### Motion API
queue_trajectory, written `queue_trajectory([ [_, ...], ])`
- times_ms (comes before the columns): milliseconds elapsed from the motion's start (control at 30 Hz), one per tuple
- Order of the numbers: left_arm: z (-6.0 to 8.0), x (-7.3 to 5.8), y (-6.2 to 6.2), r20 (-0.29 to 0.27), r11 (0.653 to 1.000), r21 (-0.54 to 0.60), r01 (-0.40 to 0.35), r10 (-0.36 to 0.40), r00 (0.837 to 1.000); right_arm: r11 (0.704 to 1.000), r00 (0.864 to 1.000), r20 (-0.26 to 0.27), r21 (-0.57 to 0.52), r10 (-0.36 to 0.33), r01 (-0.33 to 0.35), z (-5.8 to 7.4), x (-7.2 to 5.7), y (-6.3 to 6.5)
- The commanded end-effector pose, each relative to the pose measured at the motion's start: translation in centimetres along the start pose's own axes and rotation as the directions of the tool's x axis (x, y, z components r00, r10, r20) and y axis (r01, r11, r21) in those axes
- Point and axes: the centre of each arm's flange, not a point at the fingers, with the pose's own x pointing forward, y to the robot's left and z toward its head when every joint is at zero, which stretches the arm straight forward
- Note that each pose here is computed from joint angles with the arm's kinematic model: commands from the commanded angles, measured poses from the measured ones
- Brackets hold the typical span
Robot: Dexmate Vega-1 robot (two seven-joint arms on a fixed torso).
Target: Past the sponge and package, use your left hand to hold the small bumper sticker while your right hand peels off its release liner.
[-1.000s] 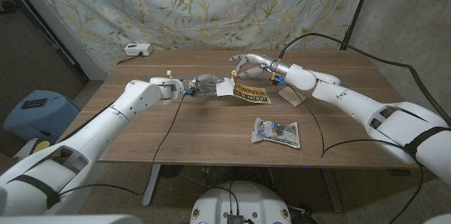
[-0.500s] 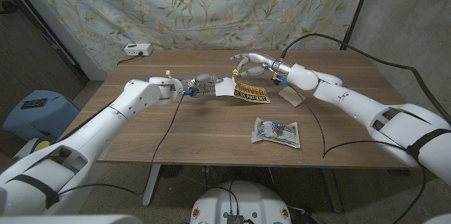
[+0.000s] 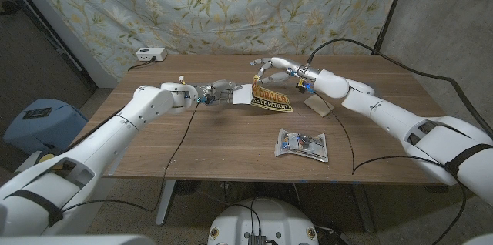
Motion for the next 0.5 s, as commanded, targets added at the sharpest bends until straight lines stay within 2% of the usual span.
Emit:
queue_trajectory([
  [33, 0.19, 0.08, 0.36, -0.004, 1.0, 0.008, -0.008, 0.008, 1.0, 0.999, 1.0, 0.015, 0.05, 0.005, -0.005, 0.28, -0.14, -0.31],
  [500, 0.27, 0.32, 0.7, -0.008, 1.0, 0.012, -0.003, 0.004, 1.0, 0.994, 1.0, 0.021, 0.11, 0.017, -0.02, -0.09, -0.8, -0.9],
])
